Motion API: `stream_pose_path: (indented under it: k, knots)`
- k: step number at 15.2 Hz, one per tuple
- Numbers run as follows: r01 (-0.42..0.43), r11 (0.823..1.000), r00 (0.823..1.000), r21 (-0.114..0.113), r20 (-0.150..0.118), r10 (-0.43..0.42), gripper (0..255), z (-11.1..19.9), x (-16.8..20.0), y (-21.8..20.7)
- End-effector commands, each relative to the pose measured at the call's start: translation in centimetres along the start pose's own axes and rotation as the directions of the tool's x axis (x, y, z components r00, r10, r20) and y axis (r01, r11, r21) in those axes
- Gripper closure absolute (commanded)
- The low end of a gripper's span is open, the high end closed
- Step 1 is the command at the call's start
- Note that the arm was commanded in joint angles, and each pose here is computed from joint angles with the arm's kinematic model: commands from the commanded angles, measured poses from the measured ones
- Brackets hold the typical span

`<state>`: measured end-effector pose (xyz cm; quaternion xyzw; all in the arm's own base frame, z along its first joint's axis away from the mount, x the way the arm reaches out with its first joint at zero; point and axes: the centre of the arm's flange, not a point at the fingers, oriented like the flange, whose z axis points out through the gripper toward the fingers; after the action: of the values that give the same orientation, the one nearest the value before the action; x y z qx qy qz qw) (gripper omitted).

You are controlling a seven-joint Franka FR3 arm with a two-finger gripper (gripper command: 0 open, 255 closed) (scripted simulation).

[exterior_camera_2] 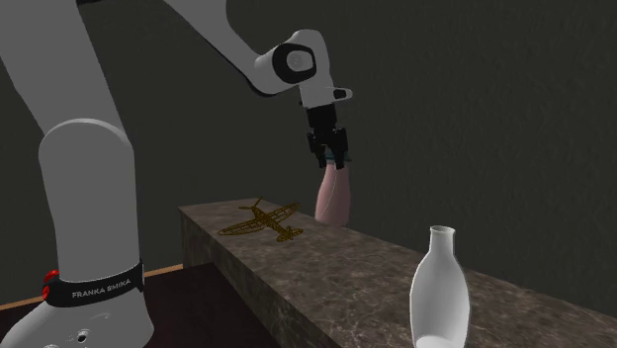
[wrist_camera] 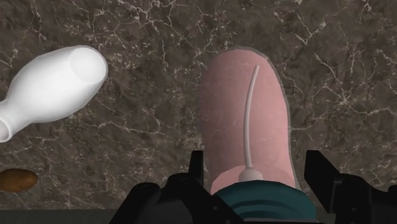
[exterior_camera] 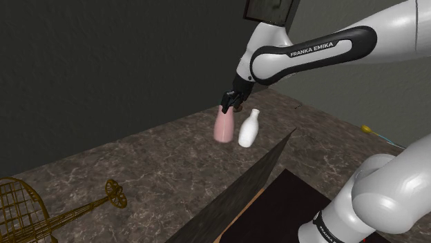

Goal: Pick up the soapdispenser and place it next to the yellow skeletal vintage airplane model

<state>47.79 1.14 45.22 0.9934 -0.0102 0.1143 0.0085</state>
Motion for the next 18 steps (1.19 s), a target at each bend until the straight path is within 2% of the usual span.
stream_pose_path:
  k: [1, 18]
  knots:
    - [0.000, 1.000, 1.000, 0.000, 0.000, 0.000, 255, -1.0, 0.2, 0.0]
    - [0.000, 1.000, 1.000, 0.000, 0.000, 0.000, 255, -9.5, 2.2, 0.1]
